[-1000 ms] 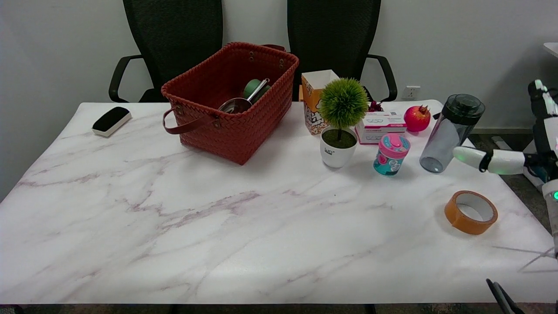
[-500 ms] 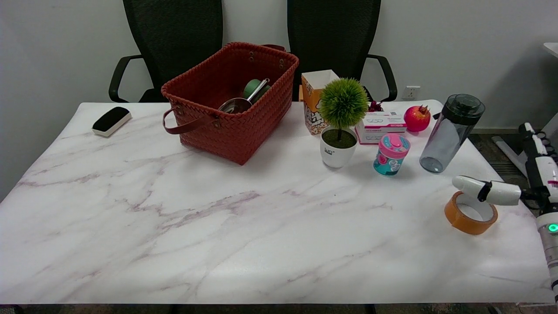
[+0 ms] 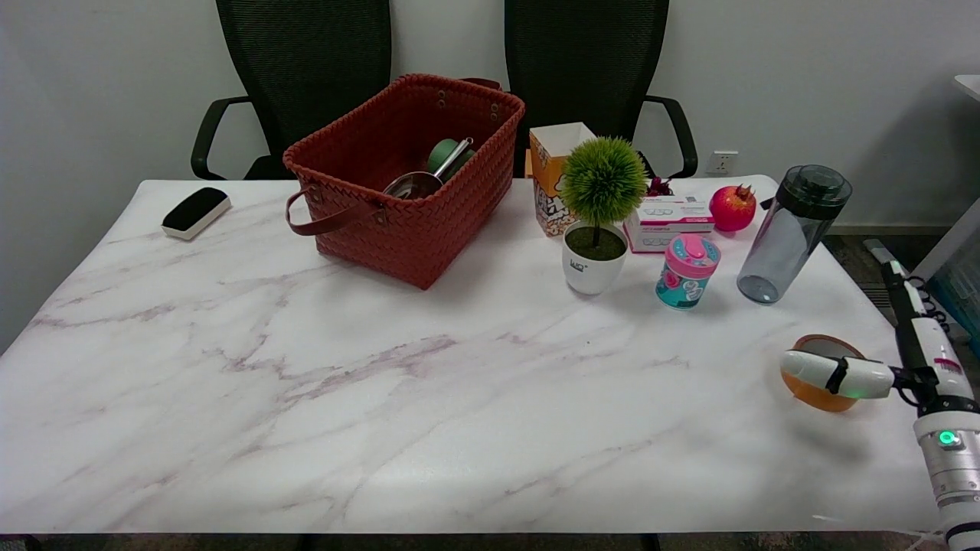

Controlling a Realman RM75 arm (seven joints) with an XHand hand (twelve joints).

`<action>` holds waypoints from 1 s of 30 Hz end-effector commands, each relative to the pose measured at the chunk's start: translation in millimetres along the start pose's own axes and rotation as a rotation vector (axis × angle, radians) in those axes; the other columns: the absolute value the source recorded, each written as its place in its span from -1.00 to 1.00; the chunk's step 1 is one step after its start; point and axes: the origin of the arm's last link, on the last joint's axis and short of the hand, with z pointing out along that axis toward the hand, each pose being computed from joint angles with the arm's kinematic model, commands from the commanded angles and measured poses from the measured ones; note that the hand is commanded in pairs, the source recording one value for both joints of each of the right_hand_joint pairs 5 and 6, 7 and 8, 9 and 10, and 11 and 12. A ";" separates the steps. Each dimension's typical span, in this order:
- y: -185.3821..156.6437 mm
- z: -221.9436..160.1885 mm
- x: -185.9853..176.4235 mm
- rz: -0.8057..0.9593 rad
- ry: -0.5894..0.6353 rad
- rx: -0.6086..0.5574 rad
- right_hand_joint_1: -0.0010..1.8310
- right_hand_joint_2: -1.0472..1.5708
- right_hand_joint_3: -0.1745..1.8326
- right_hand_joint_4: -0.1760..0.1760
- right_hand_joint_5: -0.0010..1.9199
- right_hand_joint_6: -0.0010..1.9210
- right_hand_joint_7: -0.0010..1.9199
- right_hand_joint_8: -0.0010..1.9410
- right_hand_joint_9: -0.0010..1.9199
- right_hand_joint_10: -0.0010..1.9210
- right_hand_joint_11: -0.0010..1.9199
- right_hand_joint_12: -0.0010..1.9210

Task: Pick up the yellow tape.

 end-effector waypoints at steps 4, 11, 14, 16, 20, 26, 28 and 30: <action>37.0 -29.7 -23.8 0.110 -0.040 -0.045 -0.05 -0.20 -0.55 0.00 -1.00 -1.00 -1.00 -1.00 -1.00 -1.00 -1.00 -1.00; 43.3 -29.4 -23.0 0.117 -0.029 -0.042 -0.02 -0.22 -0.56 0.00 -1.00 -1.00 -1.00 -1.00 -1.00 -1.00 -1.00 -1.00; 44.8 -27.6 -23.8 0.113 -0.028 -0.044 -0.01 -0.23 -0.56 0.00 -1.00 -1.00 -1.00 -1.00 -1.00 -1.00 -1.00 -1.00; 44.6 -26.2 -24.3 0.102 -0.028 -0.042 0.00 -0.24 -0.55 0.00 -1.00 -1.00 -1.00 -1.00 -1.00 -1.00 -1.00 -1.00; 43.4 -24.1 -24.9 0.100 -0.025 -0.037 0.00 -0.26 -0.54 0.00 -1.00 -1.00 -1.00 -1.00 -1.00 -1.00 -1.00 -1.00; 43.4 -20.6 -25.9 0.102 -0.027 -0.037 0.00 -0.26 -0.52 0.00 -1.00 -1.00 -1.00 -1.00 -1.00 -1.00 -1.00 -1.00; 45.2 -20.1 -28.1 0.106 -0.030 -0.043 0.00 -0.26 -0.52 0.00 -1.00 -1.00 -1.00 -1.00 -1.00 -1.00 -1.00 -1.00; 46.5 -19.6 -29.6 0.111 -0.031 -0.047 0.00 -0.26 -0.52 0.00 -1.00 -1.00 -1.00 -1.00 -1.00 -1.00 -1.00 -1.00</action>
